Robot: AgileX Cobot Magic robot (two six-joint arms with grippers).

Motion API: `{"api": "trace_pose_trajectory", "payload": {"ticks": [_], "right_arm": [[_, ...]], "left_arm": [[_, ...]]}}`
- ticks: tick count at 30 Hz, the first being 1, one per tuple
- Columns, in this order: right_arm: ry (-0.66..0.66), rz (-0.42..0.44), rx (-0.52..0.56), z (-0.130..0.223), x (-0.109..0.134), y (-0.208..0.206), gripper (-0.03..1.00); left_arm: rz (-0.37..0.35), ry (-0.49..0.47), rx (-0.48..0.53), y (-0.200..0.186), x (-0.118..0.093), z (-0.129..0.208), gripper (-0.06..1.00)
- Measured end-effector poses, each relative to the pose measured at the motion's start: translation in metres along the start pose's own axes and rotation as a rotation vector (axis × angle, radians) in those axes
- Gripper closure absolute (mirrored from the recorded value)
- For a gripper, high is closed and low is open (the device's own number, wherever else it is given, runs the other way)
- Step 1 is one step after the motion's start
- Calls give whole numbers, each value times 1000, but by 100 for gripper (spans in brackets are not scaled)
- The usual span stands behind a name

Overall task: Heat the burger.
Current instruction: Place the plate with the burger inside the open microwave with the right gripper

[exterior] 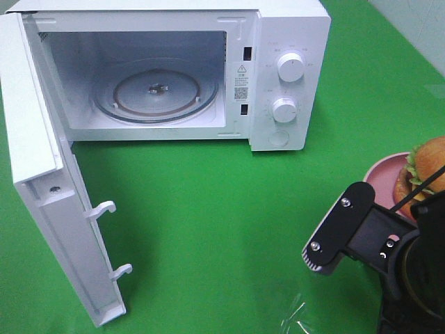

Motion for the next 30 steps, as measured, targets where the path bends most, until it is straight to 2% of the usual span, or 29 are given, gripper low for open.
{"api": "trace_pose_trajectory", "payload": {"ticks": [10,15,25,30], "right_arm": [[-111,-7,-70,-4,16,-10,93],[-144,-3,-88,-5,18,-12,93],[-298,44,-169,-20,14,-15,92],[-364,18,-215,-28,22,-17,92]], "left_arm": [[0,0,0,0,0,0,-4],[0,0,0,0,0,0,-4],[0,0,0,0,0,0,-4],[0,0,0,0,0,0,-4]]}}
Point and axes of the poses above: a point on each arm's last joint axis where the gripper is mounted, y pointing out along that axis toward the gripper, x along the wrist's bending axis when the last joint is at zero, z = x × y, the point moved 10 cm from there along y, pointing out along that axis toward the gripper, and after that the axes turned 15 degrees about y, right-handed, at the moved point
